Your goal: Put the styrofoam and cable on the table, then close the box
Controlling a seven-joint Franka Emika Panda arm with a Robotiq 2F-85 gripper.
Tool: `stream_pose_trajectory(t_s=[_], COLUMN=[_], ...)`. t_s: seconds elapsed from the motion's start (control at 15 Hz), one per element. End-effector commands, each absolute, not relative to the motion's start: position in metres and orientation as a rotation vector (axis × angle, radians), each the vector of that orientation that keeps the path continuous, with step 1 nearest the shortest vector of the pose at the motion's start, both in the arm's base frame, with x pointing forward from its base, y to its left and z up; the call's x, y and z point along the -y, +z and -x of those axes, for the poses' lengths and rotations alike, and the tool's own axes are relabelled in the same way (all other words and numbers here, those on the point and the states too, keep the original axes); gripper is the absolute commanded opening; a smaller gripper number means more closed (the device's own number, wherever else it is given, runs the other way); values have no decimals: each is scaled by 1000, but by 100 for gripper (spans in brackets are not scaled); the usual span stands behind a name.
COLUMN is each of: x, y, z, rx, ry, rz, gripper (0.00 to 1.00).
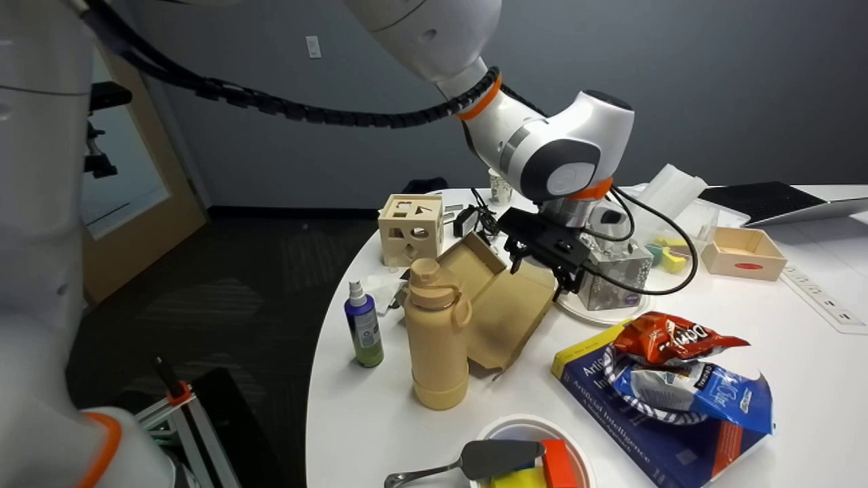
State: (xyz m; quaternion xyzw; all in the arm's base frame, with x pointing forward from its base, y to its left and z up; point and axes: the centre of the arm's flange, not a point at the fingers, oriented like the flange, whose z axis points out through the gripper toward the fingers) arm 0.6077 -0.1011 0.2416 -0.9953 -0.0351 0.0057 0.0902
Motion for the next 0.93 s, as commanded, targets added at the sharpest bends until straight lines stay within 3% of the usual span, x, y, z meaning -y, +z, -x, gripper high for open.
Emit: stream_pose_trajectory(t_s=[0.0, 0.67, 0.73, 0.8, 0.87], x=[104, 112, 112, 113, 113], y=[218, 187, 184, 182, 180], z=[-600, -609, -608, -608, -608], rx=[177, 166, 163, 161, 159], ry=[-12, -67, -63, -60, -56], rz=[2904, 2974, 2975, 2974, 2972], gripper=[100, 100, 92, 72, 68])
